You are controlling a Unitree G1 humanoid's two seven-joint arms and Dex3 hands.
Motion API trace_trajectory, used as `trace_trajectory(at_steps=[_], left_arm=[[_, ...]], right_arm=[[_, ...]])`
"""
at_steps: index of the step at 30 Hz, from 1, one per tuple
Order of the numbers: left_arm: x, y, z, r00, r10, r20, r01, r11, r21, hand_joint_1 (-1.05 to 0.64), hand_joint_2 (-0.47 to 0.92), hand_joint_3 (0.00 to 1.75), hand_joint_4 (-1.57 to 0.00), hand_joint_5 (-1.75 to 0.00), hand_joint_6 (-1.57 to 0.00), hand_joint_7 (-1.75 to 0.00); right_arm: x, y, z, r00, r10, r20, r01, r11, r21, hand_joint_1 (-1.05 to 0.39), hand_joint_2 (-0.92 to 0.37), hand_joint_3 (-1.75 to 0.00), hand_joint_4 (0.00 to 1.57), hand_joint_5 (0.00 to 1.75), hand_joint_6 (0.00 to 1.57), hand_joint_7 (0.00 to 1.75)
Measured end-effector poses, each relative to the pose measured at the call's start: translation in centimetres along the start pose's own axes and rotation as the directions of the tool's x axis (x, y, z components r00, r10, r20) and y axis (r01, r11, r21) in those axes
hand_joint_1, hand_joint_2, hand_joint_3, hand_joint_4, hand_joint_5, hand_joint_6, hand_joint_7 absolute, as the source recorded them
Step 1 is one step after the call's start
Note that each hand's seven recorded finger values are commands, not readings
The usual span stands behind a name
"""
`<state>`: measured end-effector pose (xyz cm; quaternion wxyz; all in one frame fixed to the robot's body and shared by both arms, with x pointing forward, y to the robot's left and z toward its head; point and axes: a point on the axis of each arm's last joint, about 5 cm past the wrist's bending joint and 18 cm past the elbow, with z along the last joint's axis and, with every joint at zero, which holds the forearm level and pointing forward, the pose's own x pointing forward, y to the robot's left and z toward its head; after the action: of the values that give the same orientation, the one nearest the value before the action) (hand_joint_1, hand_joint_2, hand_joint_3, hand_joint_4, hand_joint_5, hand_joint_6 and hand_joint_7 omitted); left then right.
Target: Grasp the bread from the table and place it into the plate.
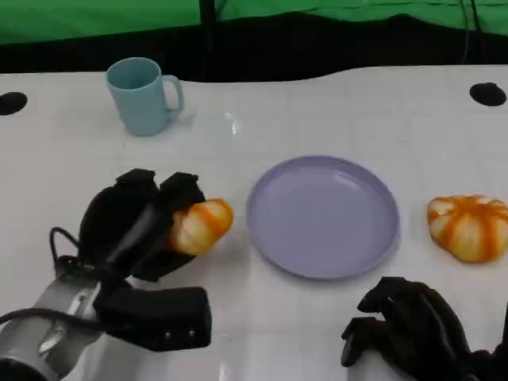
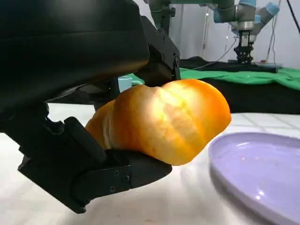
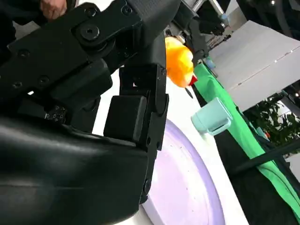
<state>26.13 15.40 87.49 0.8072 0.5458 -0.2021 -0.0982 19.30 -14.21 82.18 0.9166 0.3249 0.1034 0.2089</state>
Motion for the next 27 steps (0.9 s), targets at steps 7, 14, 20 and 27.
trace_trajectory(at_steps=[7, 14, 20, 27], left_arm=[[3.2, 0.5, 2.7, 0.993, 0.055, 0.108, -0.053, 0.998, -0.029, -0.30, 0.53, 0.97, -0.81, -1.75, -0.63, -1.69], [4.7, 0.5, 4.4, 0.982, 0.050, 0.181, -0.042, 0.998, -0.046, -0.29, 0.53, 1.01, -0.84, -1.75, -0.71, -1.57], [5.6, -0.1, 5.5, 0.977, 0.013, 0.212, -0.004, 0.999, -0.042, -0.28, 0.53, 0.99, -0.86, -1.75, -0.74, -1.50], [7.7, -0.6, 8.0, 0.958, -0.047, 0.282, 0.050, 0.999, -0.004, -0.29, 0.57, 0.94, -0.91, -1.75, -0.82, -1.15]], right_arm=[[0.0, -0.03, 0.0, 1.000, 0.002, -0.002, -0.002, 1.000, -0.001, -1.05, -0.73, 0.00, 1.57, 0.74, 1.57, 0.36], [0.0, -0.03, 0.0, 1.000, 0.004, -0.002, -0.004, 1.000, -0.002, -1.05, -0.73, 0.00, 1.57, 0.74, 1.57, 0.38], [0.0, 0.00, 0.0, 1.000, 0.007, -0.003, -0.007, 1.000, 0.001, -1.05, -0.72, 0.00, 1.57, 0.72, 1.57, 0.36], [-0.1, -0.02, -0.1, 1.000, 0.006, -0.006, -0.006, 1.000, -0.004, -1.05, -0.73, -0.01, 1.57, 0.73, 1.57, 0.37]])
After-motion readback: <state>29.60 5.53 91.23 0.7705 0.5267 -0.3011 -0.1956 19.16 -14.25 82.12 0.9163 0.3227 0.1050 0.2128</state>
